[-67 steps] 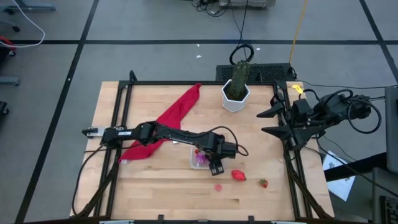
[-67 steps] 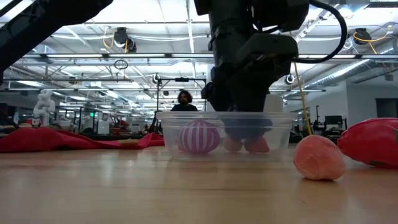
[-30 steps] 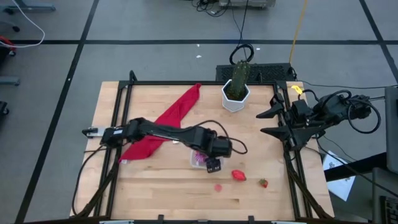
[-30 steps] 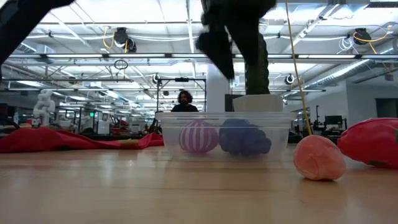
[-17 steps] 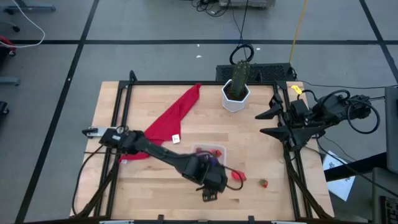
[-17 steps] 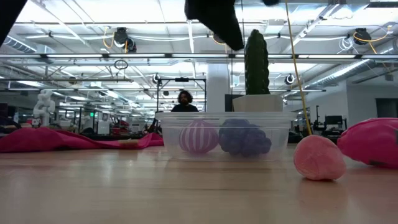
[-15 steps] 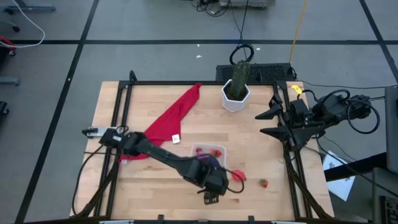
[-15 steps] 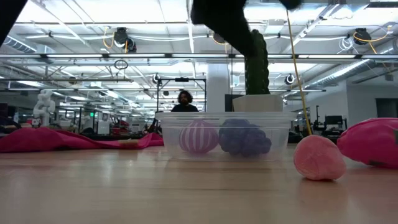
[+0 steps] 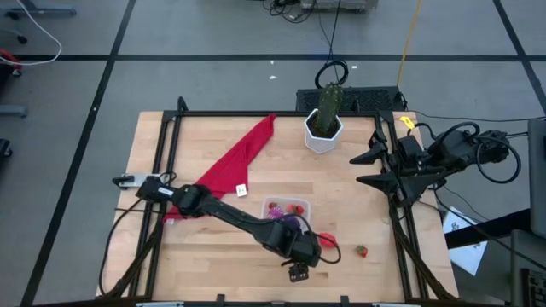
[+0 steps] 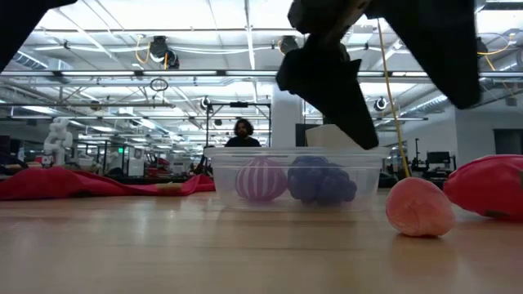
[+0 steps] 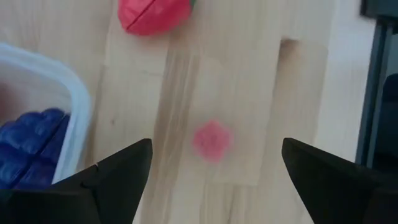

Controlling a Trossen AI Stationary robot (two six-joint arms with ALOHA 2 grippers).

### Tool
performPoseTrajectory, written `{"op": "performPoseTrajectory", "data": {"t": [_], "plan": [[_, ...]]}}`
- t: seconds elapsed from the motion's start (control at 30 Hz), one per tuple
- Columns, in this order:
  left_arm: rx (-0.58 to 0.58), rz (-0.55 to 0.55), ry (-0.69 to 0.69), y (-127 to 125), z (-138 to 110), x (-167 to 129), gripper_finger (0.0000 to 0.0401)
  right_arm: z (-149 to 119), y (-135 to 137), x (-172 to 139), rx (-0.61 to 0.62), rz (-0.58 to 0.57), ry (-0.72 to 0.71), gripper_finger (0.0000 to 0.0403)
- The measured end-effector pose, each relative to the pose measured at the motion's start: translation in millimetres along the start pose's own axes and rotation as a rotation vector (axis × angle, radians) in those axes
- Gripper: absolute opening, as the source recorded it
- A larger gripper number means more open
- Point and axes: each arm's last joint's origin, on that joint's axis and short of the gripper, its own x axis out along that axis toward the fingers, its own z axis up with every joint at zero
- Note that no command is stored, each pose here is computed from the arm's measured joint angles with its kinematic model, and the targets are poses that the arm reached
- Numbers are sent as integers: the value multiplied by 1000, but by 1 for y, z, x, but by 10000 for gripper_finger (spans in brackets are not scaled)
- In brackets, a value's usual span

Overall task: Pick and placing Produce into tupperware
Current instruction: Put the purple peach into the transparent bin

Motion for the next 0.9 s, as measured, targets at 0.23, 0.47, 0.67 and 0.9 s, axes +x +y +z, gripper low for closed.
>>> {"op": "performPoseTrajectory", "data": {"t": [0.23,0.47,0.67,0.9], "plan": [[-16,9,2,3,0,18,369,-1,0,0,-5,-2,12,208],[-36,49,39,14,-2,32,370,-2,0,0,-8,-4,24,208],[-29,56,45,16,-3,38,369,-2,0,0,-9,-5,24,208],[-26,77,44,15,-5,40,374,-2,0,0,-9,-5,24,208]]}}
